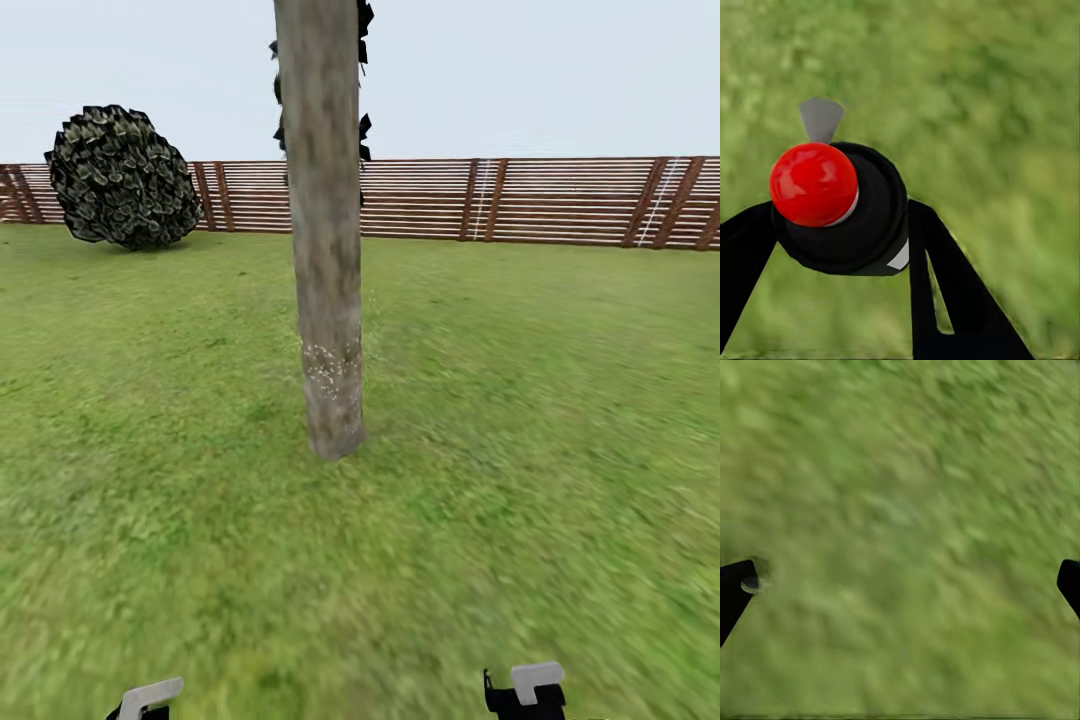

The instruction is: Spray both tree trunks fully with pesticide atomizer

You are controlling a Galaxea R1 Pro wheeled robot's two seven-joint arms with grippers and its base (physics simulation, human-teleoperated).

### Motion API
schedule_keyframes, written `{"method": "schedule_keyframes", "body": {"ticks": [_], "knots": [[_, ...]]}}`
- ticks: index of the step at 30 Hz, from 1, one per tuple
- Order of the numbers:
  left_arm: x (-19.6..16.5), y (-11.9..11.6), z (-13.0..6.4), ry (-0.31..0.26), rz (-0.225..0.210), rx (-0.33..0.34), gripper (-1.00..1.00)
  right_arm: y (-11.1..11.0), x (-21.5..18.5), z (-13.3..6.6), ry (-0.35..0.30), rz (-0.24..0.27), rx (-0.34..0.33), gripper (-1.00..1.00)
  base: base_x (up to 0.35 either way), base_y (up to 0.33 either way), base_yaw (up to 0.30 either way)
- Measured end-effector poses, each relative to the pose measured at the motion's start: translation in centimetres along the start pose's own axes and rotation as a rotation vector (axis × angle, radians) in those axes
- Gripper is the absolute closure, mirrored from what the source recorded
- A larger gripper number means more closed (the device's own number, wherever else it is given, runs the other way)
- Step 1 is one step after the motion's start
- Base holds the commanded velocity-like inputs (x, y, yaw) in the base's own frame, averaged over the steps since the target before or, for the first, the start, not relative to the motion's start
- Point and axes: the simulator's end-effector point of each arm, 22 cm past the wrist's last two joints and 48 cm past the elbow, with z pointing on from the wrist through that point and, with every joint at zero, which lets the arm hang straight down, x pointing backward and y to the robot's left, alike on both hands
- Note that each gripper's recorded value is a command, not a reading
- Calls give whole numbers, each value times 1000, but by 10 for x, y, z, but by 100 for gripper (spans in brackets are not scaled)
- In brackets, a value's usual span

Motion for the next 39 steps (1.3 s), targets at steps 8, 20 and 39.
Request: {"method": "schedule_keyframes", "body": {"ticks": [8, 20, 39], "knots": [[0, 1, 0, 1, -6, -4, 100, 0, 0, 0, 0, 0, 0, -100, -313, 101, 281], [1, 1, 0, 2, -7, -5, 100, 0, 0, 0, 0, 0, 0, -100, -197, 258, 281], [1, 2, 0, 2, -6, -6, 100, -1, 0, 0, -1, 0, 1, -100, -4, 304, 281]]}}
